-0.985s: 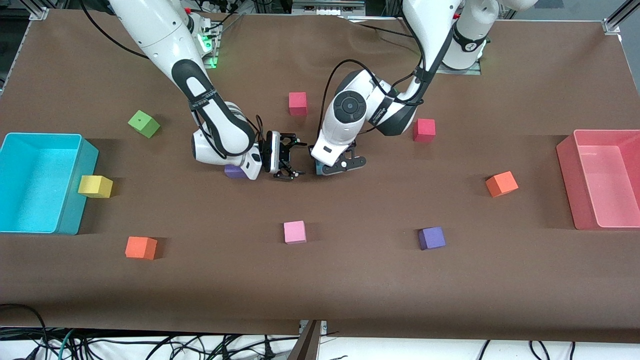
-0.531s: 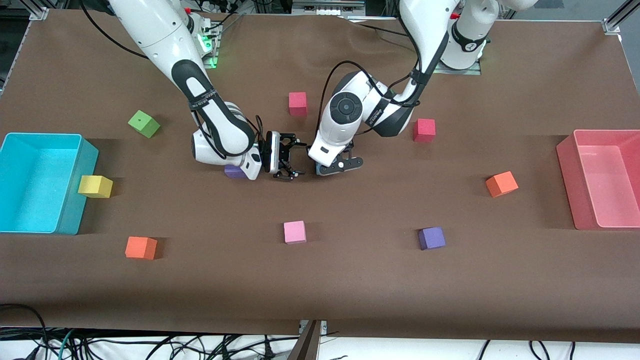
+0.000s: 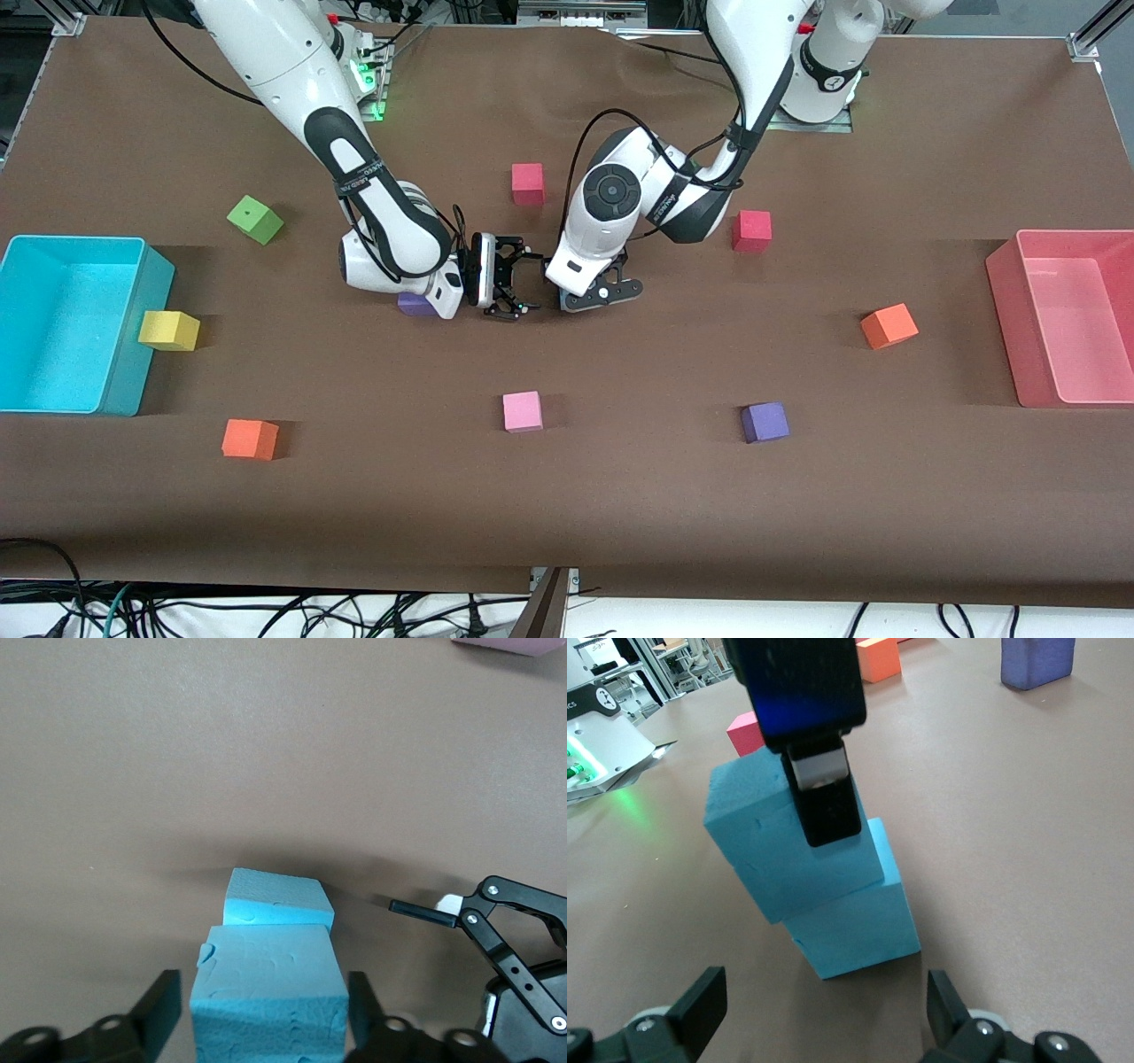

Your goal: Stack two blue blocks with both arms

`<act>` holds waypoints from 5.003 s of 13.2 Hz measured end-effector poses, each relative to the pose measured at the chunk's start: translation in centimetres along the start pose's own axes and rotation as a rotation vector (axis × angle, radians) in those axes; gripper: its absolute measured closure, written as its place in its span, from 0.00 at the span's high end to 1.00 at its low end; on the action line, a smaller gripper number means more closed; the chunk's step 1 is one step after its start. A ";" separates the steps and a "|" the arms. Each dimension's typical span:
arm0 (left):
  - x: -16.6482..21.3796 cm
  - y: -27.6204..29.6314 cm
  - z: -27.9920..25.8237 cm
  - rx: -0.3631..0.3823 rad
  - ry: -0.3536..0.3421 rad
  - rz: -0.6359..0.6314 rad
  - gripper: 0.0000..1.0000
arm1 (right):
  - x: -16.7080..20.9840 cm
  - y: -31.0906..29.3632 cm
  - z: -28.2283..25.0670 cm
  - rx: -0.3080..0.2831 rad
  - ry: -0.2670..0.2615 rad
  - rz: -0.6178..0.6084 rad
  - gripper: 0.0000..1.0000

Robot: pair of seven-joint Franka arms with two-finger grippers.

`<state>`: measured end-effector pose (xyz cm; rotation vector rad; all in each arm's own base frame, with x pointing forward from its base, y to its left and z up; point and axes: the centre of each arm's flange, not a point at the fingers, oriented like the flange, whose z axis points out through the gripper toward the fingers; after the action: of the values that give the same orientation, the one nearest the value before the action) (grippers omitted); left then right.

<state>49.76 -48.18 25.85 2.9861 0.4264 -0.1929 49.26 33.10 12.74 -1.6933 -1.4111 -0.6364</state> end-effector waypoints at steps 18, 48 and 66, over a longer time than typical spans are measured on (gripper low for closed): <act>10.2 -27.9 -32.5 0.067 0.052 0.208 1.00 | 2.9 0.7 -5.0 -0.064 0.030 0.077 1.00; 11.6 -34.3 -38.6 0.162 0.071 0.341 1.00 | 15.5 -2.6 -47.6 -0.596 -0.913 0.630 1.00; 13.0 -34.3 -38.4 0.164 0.072 0.339 1.00 | 18.8 -6.8 -56.7 -0.915 -0.614 1.337 1.00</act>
<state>56.57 -6.79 58.36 3.1716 -0.0987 -0.0909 54.15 -3.89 59.90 -3.1527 0.0734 0.1072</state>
